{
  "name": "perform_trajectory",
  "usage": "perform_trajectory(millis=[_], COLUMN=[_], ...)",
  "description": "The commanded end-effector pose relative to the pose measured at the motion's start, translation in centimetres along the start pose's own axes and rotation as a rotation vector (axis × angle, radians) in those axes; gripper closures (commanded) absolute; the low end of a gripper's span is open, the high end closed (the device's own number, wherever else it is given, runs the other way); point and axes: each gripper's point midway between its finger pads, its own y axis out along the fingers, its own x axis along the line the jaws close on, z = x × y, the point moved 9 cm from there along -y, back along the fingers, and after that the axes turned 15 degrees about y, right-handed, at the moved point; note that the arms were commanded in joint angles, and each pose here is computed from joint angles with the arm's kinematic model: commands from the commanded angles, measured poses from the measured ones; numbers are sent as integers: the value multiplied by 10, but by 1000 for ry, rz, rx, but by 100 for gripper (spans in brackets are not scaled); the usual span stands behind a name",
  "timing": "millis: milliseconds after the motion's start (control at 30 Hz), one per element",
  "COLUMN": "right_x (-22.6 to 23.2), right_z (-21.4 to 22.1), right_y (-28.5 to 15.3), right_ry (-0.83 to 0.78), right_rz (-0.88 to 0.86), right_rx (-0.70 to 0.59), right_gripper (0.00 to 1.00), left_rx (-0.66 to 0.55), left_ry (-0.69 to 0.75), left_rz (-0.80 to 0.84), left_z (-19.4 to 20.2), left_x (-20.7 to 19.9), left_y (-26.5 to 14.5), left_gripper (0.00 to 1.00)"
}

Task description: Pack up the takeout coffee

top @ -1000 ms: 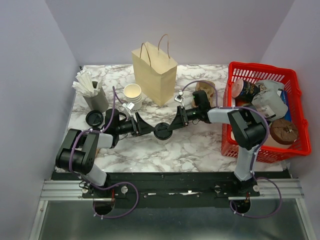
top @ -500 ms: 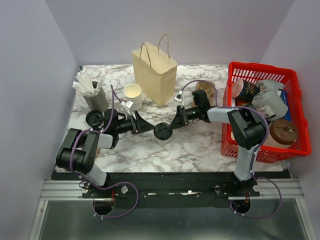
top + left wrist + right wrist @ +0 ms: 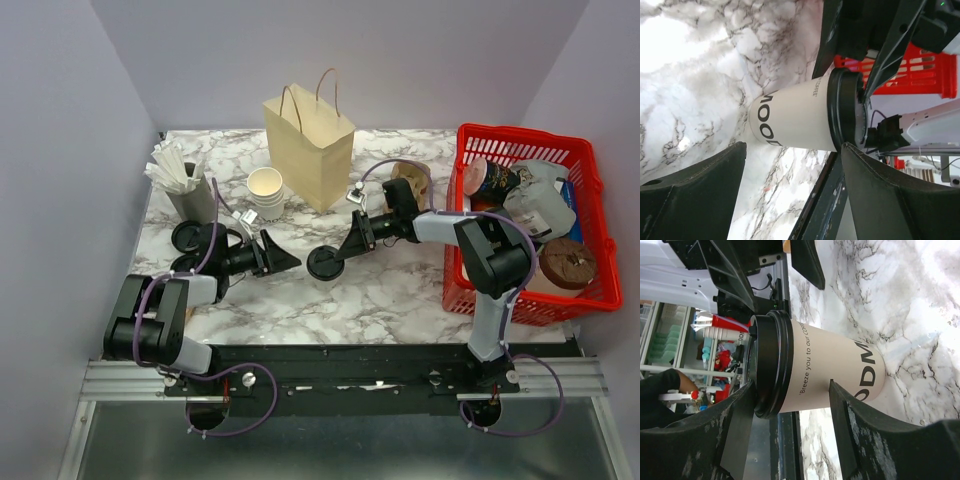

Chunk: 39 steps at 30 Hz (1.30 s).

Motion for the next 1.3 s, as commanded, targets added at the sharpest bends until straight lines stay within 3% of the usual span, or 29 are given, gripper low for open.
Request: perform_trajectory(millis=[0,333,600,1067,1267], right_x=[-30,-31,-32,-33,-36], right_z=[4,2,1,1,2], right_y=[5,6,6,6,7], right_ry=[16,19,28,24,26], right_rz=[123,125,127,131,135], right_rx=[-38,-39,-39,-37,-35], right_gripper=[33,33,33,33,33], left_rx=[56,50,27,74,193], left_ry=[34,11,49,-24,-95], left_rz=[8,32,177,60,-117], left_z=[7,6,2,6,21], left_x=[0,1,-13,12,38], left_y=[12,16,14,26,30], left_gripper=[16,16,15,16,20])
